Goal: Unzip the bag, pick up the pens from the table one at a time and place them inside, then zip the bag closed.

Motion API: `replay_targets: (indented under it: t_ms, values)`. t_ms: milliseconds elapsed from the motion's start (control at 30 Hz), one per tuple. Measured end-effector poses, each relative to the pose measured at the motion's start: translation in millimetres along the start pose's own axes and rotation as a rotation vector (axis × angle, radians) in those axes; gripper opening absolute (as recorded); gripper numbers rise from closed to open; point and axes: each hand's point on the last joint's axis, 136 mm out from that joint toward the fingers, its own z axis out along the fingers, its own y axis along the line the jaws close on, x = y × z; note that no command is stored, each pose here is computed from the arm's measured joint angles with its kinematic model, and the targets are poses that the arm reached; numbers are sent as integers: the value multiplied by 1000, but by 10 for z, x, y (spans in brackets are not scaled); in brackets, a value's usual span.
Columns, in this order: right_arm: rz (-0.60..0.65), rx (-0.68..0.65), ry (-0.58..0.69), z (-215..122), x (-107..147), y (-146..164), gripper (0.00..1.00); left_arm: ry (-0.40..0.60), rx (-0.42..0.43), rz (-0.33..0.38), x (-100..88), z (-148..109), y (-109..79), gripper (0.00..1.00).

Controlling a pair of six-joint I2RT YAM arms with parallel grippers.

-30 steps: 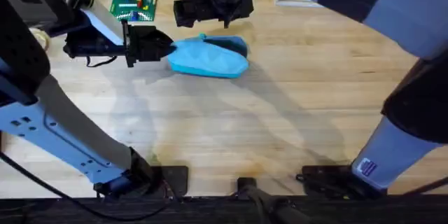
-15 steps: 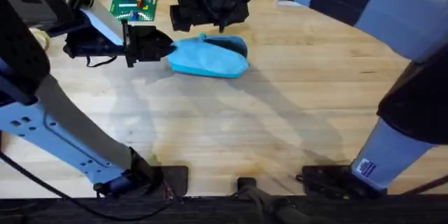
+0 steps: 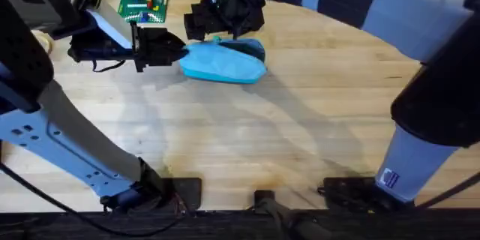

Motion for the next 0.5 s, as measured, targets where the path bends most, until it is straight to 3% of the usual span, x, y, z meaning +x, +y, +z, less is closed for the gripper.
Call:
replay_targets:
  t_ms: [500]
  values:
    - [8,-37,48,-4,97,55,861,6,4,-3,10,0,-8,42]
